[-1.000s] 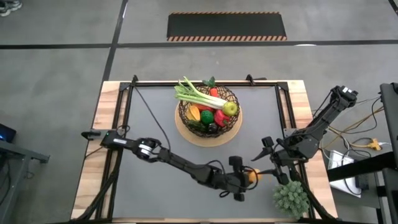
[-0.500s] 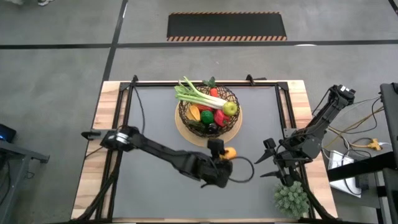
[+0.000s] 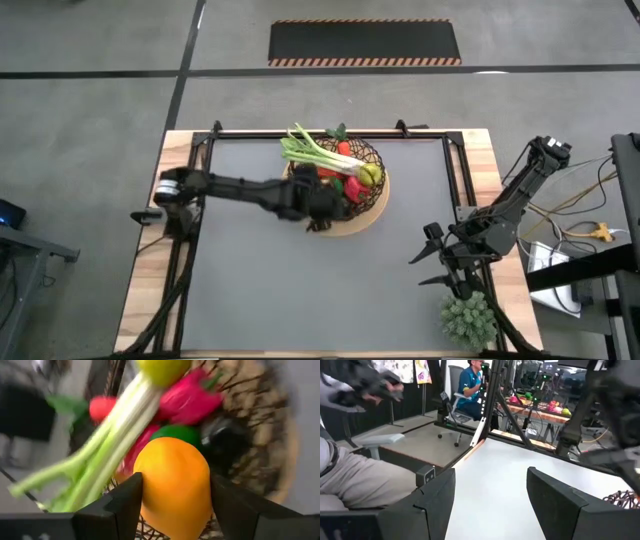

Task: Build produce basket
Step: Put the lemon into the basket, then return to Home Position

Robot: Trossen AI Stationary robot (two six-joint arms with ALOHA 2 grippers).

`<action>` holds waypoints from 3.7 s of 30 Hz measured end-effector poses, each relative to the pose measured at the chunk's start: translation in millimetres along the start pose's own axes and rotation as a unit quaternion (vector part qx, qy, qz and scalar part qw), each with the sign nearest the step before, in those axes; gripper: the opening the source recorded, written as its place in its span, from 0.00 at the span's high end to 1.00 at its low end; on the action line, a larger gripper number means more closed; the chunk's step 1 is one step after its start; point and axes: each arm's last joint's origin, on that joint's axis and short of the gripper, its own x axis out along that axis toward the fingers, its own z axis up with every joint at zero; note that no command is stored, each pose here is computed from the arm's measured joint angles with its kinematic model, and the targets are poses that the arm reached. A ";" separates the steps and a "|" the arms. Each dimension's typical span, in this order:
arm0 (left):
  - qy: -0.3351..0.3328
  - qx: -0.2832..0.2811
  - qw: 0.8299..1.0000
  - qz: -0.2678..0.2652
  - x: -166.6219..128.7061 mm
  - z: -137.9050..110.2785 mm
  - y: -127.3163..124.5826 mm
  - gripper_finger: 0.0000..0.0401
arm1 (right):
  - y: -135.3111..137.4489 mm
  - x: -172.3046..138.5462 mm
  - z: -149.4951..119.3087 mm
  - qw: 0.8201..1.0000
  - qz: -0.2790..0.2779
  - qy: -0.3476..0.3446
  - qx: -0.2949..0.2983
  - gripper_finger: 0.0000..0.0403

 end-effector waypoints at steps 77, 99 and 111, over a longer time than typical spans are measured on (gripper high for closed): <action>-0.505 -0.067 0.855 -0.096 -72.5 -250.7 46.8 0.53 | -133.5 34.2 -14.5 0.961 -0.251 0.003 -0.119 0.43; -0.545 -0.146 0.820 -0.102 -53.7 -302.6 47.0 0.77 | -110.4 -42.9 -32.7 0.944 -0.304 -0.070 -0.108 0.43; -0.555 -0.158 0.810 -0.103 -53.0 -302.7 46.3 0.83 | -96.2 -67.0 -38.8 0.938 -0.291 -0.154 -0.112 0.43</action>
